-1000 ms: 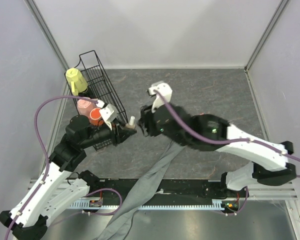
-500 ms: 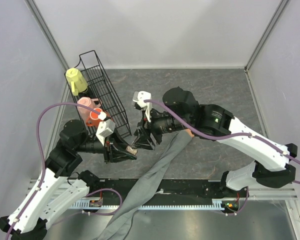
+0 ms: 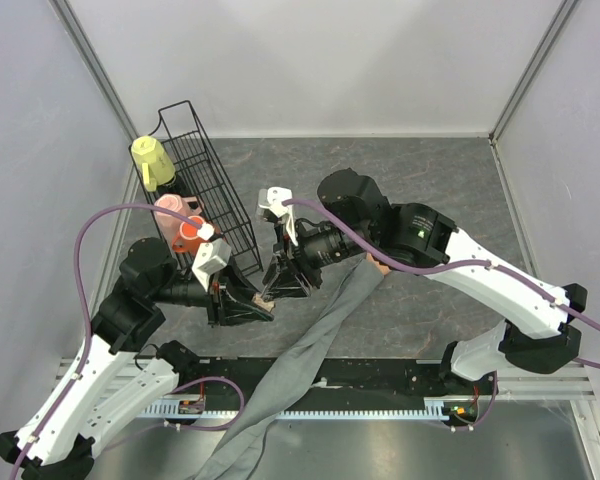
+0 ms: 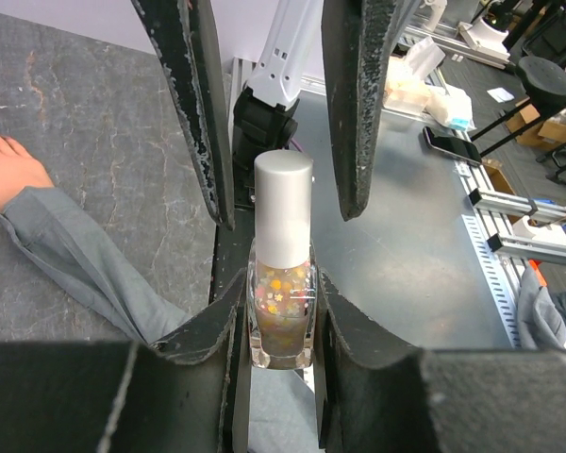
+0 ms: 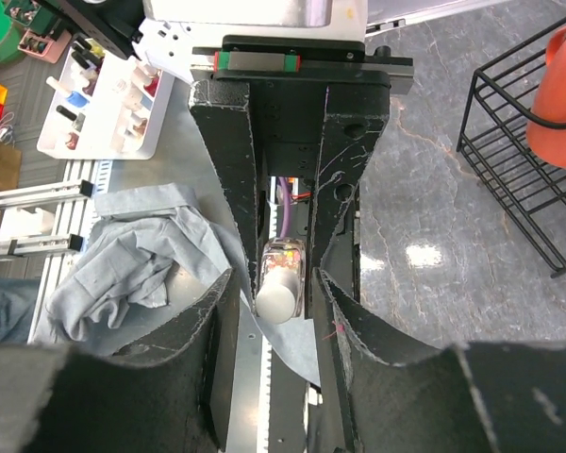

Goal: Paint the nails

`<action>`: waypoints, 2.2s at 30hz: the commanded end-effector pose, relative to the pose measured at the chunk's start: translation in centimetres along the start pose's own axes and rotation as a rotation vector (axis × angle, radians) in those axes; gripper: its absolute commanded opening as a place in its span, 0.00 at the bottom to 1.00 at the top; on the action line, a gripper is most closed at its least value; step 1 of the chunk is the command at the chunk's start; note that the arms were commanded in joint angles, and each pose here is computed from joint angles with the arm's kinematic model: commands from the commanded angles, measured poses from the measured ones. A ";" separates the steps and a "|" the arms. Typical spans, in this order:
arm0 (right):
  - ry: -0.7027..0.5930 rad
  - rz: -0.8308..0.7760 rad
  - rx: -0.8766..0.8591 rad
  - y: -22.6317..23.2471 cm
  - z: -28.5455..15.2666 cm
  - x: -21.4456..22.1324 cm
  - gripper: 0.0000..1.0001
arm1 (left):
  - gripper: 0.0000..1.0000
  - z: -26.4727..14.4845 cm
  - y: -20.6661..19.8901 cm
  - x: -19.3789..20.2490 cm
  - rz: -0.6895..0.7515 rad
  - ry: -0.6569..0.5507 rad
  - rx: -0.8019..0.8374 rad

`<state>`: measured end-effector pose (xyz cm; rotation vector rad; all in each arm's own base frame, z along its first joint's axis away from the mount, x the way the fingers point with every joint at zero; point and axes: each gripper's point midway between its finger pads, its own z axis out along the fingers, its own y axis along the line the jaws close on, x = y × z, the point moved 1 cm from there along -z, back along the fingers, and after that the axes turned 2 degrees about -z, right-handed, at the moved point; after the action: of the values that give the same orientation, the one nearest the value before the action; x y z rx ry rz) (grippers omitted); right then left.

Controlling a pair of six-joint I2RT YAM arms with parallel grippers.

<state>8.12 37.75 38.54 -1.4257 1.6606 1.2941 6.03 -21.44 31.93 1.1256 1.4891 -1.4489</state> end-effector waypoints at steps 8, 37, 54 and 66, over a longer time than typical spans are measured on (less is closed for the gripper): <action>-0.022 -0.035 -0.059 0.1 0.4 -0.4 0.43 | 0.02 -0.1 -1.2 -2.0 0.030 -0.027 0.040; -0.403 0.532 0.986 -5.3 2.4 0.0 0.00 | 0.02 -3.7 15.1 -6.7 0.136 -0.309 -0.828; -0.205 0.058 0.375 0.9 -2.7 -3.1 0.65 | 0.02 -0.2 2.5 -1.7 -0.020 -0.073 -0.178; -0.166 -0.039 0.041 2.2 -1.6 -2.3 0.59 | 0.02 0.1 -2.3 -1.5 -0.049 -0.023 0.119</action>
<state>8.10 36.17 41.35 -1.1508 1.6388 1.2163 5.98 -21.80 32.57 1.0822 1.5054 -1.5158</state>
